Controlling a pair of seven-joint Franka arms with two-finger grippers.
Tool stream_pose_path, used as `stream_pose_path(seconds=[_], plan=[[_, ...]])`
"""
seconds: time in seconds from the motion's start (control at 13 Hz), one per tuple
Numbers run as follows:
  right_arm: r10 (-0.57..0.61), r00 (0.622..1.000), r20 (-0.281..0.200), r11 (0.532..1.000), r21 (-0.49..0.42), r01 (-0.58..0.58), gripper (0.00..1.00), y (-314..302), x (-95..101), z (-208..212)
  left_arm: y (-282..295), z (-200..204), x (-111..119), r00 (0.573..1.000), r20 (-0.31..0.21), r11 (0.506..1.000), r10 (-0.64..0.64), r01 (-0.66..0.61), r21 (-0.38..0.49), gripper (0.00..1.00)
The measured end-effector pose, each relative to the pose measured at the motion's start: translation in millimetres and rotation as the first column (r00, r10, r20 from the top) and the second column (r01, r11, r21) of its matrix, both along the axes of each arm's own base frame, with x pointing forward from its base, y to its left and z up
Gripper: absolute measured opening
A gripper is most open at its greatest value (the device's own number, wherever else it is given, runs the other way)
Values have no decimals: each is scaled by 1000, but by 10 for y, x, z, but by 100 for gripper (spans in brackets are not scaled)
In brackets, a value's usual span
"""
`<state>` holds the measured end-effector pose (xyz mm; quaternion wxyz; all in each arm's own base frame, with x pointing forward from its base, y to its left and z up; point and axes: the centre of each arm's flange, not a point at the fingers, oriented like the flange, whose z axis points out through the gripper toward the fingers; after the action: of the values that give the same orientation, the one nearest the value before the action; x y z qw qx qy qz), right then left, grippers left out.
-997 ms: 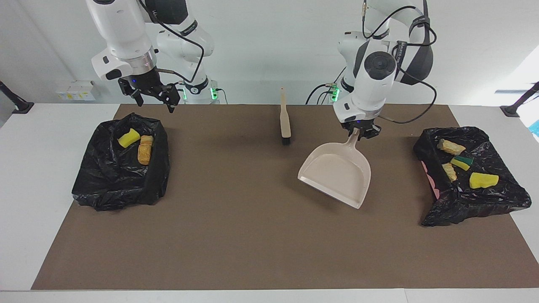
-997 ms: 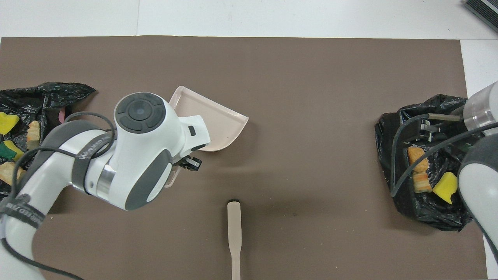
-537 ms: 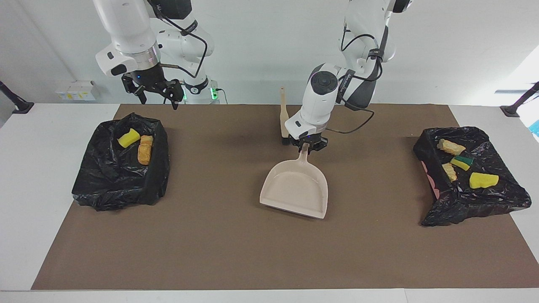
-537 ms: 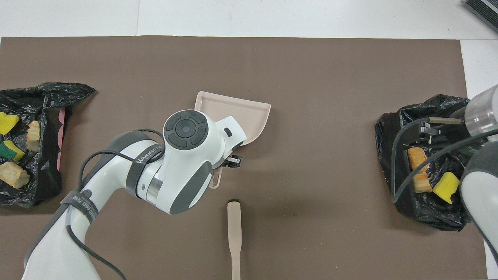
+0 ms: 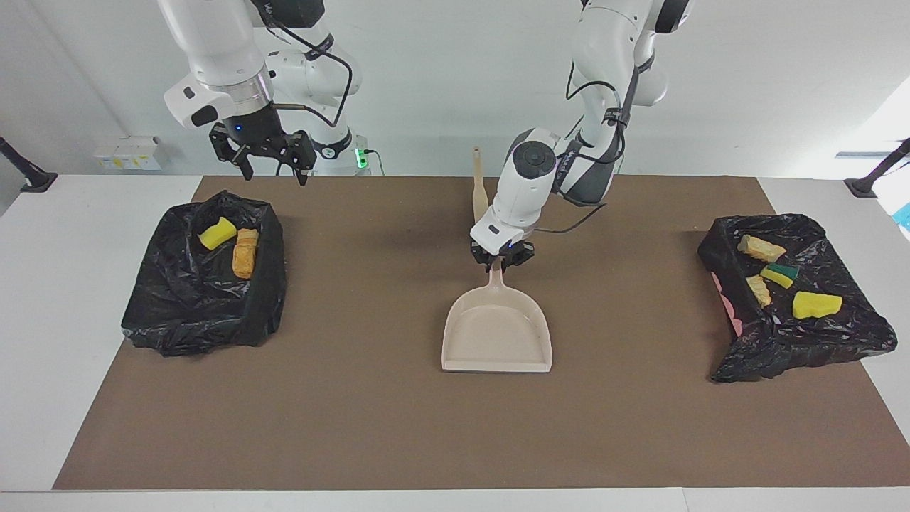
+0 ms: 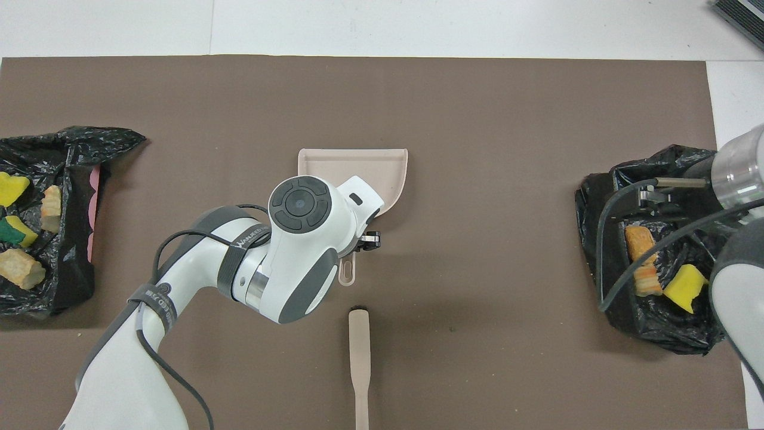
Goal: Sweep and dump trash in bin
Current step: 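Bring the empty dustpan back with the left gripper and lower it centrally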
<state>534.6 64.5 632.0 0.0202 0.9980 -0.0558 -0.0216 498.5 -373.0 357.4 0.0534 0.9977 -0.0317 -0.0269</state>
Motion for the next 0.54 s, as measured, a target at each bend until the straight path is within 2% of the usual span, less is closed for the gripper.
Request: stream_pose_path(seconds=[0.15,0.23,0.38,0.54], plan=[[0,1000,0,1000,0,0,100,-1,0,-1,0,6,5,1000,1,1000,6,-6,-4,61],[0,1000,0,1000,0,0,100,-1,0,-1,-4,18,9,1000,3,1000,8,-8,-7,77],[0,1000,0,1000,0,0,100,-2,0,-1,22,71,31,1000,10,1000,16,-16,-10,99],[0,1000,0,1000,0,0,100,-2,0,-1,79,165,38,1000,9,1000,24,-24,-6,100]])
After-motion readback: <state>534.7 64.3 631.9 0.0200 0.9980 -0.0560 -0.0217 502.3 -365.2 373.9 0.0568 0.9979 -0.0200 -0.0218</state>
